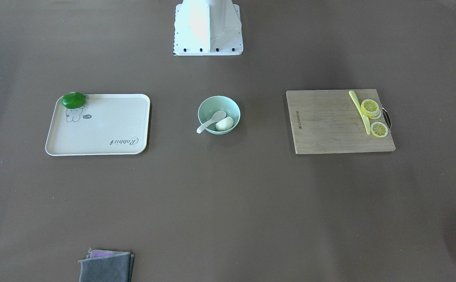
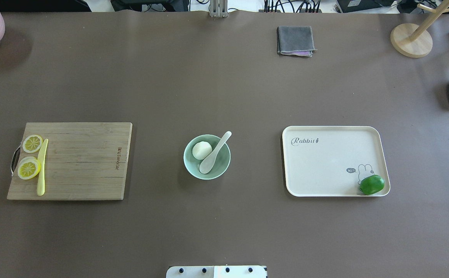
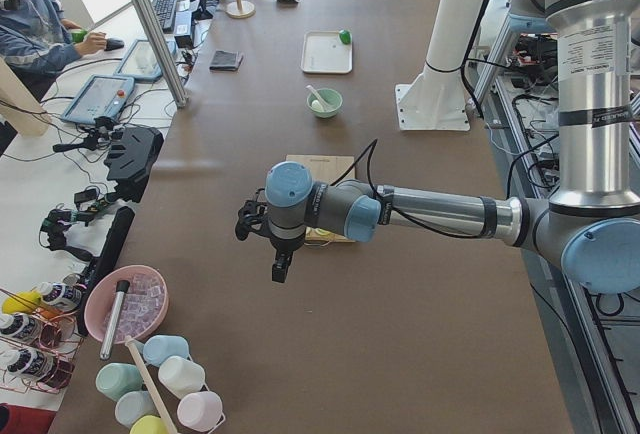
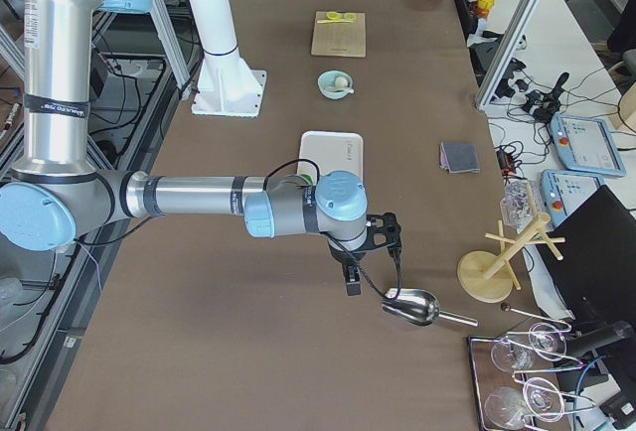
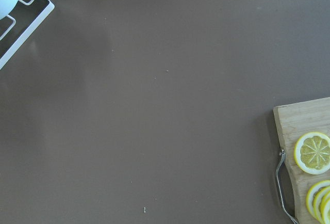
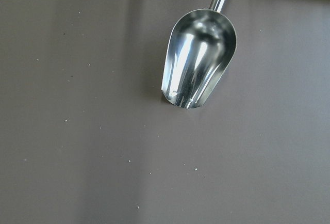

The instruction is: Put spoon and bun in bowl

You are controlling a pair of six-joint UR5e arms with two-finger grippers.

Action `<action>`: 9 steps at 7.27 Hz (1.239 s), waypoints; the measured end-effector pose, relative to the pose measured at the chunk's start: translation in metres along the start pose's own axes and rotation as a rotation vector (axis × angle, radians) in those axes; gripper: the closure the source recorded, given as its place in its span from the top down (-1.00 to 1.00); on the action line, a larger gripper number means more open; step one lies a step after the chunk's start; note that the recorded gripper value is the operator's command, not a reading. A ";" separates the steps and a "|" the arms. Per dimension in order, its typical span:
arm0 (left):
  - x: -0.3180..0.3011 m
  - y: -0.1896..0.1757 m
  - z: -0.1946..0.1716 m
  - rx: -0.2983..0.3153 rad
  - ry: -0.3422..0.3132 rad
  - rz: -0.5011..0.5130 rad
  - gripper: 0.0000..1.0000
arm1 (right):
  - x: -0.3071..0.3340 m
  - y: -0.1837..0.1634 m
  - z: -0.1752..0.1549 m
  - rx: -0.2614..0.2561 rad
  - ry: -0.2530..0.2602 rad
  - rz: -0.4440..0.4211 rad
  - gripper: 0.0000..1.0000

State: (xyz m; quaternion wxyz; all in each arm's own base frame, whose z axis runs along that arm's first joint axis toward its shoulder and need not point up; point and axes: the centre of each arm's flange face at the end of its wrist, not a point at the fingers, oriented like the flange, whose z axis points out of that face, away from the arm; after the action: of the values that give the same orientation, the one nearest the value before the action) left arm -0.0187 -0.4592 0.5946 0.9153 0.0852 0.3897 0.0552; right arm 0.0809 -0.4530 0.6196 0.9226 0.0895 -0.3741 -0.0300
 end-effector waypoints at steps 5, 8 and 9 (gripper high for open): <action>-0.004 0.002 0.005 -0.013 0.008 -0.013 0.96 | -0.006 -0.042 -0.003 -0.035 -0.009 0.027 1.00; -0.006 0.003 0.007 -0.014 0.009 -0.015 0.96 | 0.001 -0.047 0.009 -0.058 -0.012 0.040 1.00; -0.006 0.002 0.007 -0.014 0.009 -0.014 0.96 | 0.001 -0.051 0.011 -0.062 -0.013 0.041 1.00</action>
State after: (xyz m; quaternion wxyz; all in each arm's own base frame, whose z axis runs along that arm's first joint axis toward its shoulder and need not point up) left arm -0.0179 -0.4586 0.6035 0.9144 0.0759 0.3941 0.0517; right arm 0.0745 -0.5047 0.6184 0.9229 0.0531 -0.3806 -0.0230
